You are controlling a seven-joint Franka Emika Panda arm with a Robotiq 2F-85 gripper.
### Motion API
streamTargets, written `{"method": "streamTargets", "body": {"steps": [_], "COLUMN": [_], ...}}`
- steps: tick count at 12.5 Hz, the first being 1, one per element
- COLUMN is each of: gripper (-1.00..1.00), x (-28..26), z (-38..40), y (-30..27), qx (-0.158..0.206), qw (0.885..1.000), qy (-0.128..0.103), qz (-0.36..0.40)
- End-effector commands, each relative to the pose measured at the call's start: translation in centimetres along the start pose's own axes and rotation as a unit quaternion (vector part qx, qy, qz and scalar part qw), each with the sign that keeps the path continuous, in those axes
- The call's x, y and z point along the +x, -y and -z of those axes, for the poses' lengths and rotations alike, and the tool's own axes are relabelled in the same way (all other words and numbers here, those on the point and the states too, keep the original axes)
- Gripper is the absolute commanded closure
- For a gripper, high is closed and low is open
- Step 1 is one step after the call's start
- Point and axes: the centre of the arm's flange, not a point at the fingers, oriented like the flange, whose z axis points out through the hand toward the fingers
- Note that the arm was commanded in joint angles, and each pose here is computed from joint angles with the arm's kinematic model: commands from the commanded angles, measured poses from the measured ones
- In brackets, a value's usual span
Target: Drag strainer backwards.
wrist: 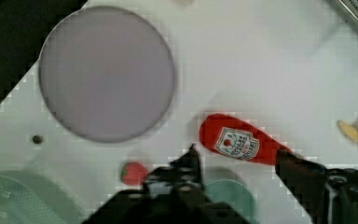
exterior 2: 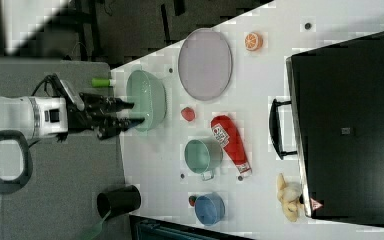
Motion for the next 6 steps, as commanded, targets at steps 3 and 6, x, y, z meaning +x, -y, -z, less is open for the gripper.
{"method": "streamTargets", "body": {"steps": [3, 6], "gripper": [-0.99, -1.00], "x": [-5.4, -8.0], "z": [12.1, 10.7], "y": [-9.6, -4.6], "qx": [0.028, 0.028], "qw": [0.999, 0.998], "qy": [-0.039, -0.050], "qz": [-0.013, 0.027]}}
